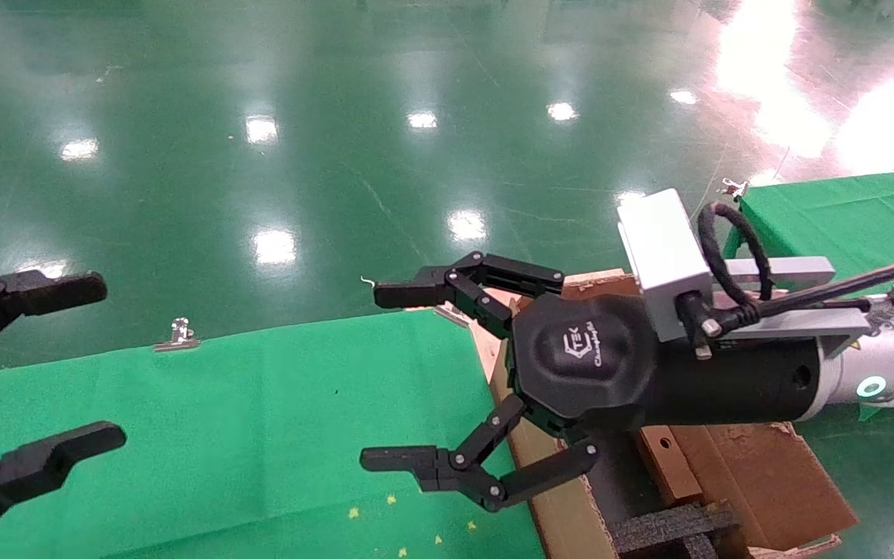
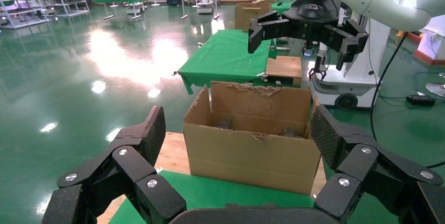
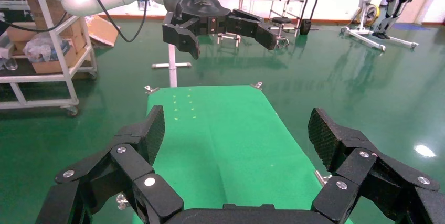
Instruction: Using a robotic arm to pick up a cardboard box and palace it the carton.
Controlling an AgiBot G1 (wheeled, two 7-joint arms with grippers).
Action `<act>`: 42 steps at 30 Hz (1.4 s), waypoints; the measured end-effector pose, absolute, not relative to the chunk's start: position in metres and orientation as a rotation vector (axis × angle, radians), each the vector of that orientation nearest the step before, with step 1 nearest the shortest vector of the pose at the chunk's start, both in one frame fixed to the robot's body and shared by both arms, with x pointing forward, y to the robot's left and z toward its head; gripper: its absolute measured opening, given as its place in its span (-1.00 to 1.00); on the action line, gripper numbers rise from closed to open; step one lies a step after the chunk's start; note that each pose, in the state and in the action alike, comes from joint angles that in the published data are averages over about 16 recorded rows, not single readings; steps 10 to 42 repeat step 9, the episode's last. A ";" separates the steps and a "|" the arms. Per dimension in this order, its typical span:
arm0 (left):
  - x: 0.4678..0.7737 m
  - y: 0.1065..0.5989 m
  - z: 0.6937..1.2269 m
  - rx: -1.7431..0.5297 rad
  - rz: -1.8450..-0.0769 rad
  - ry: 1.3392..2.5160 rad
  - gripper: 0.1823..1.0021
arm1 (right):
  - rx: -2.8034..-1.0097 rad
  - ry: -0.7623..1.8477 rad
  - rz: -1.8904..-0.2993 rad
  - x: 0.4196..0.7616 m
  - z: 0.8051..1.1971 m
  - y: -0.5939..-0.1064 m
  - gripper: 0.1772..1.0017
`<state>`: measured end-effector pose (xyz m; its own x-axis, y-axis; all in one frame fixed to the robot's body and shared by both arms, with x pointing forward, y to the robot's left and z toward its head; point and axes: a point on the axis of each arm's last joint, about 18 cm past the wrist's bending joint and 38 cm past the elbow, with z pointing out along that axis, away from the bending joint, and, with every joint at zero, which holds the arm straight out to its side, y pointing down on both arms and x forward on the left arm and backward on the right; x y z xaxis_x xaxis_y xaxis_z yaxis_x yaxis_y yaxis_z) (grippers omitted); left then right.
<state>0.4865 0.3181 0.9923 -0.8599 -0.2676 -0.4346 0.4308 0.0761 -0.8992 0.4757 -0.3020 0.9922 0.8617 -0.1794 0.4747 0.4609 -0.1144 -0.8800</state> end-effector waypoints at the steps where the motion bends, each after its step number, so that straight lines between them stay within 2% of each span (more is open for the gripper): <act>1: 0.486 0.318 0.992 0.161 -1.836 1.862 1.00 | -1.598 -0.226 -0.551 0.476 0.992 -0.302 1.00; 42: 0.486 0.318 0.992 0.161 -1.836 1.862 1.00 | -1.599 -0.225 -0.551 0.476 0.992 -0.302 1.00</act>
